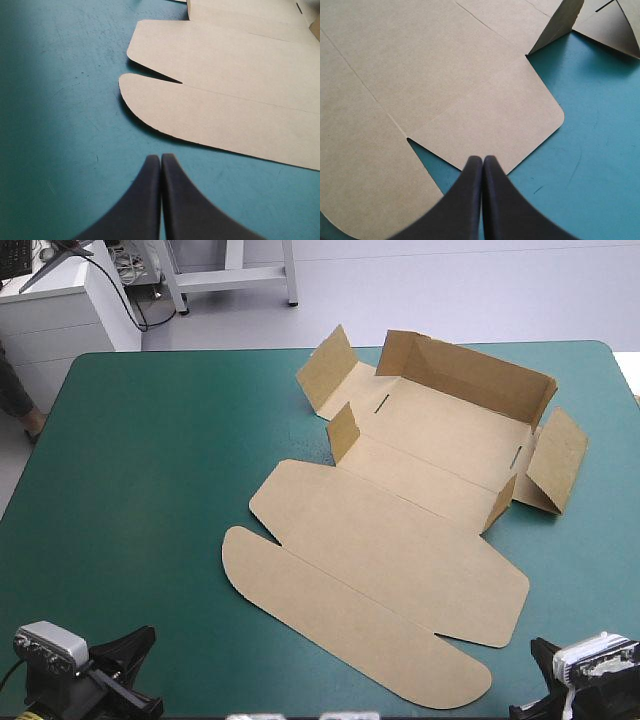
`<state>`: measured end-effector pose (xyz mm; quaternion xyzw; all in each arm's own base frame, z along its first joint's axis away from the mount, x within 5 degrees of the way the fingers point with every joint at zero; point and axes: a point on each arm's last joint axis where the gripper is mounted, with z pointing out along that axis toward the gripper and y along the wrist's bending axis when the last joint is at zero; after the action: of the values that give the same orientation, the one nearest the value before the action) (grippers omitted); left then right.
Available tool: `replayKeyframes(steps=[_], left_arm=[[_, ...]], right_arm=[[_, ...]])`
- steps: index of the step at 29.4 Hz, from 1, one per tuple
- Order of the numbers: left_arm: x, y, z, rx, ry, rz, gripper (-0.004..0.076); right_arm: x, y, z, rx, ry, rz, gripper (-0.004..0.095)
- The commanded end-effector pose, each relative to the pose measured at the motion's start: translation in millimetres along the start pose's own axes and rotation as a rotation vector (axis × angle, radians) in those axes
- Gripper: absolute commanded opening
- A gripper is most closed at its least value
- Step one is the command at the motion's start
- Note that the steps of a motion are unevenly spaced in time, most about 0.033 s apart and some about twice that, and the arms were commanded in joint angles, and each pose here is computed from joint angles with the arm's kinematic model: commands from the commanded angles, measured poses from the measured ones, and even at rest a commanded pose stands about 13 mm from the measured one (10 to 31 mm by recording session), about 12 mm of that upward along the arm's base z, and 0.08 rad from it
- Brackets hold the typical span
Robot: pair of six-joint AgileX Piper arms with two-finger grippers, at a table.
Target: Fold the box
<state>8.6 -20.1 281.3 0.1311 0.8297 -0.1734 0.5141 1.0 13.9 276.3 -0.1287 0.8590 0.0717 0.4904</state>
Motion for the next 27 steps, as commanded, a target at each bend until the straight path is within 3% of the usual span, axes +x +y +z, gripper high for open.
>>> replayKeyframes(steps=[1,11,14,21,27], left_arm=[[-13.5,-2.3,-4.0,0.017,-0.081,-0.005,-0.0008],[-13.5,-2.3,-4.0,0.017,-0.081,-0.005,-0.0008],[-13.5,-2.3,-4.0,0.017,-0.081,-0.005,-0.0008],[-13.5,-2.3,-4.0,0.017,-0.081,-0.005,-0.0008],[-13.5,-2.3,-4.0,0.017,-0.081,-0.005,-0.0008]], right_arm=[[-10.3,-0.3,-3.1,0.000,-0.062,-0.007,-0.0019],[-10.3,-1.1,-3.1,0.011,-0.062,-0.056,0.0015],[-10.6,-0.3,-3.1,0.003,-0.066,-0.077,0.0143],[-11.2,-0.4,-3.1,0.004,-0.072,-0.075,0.0641],[-18.0,-2.0,-2.8,0.011,-0.129,0.070,0.0671]])
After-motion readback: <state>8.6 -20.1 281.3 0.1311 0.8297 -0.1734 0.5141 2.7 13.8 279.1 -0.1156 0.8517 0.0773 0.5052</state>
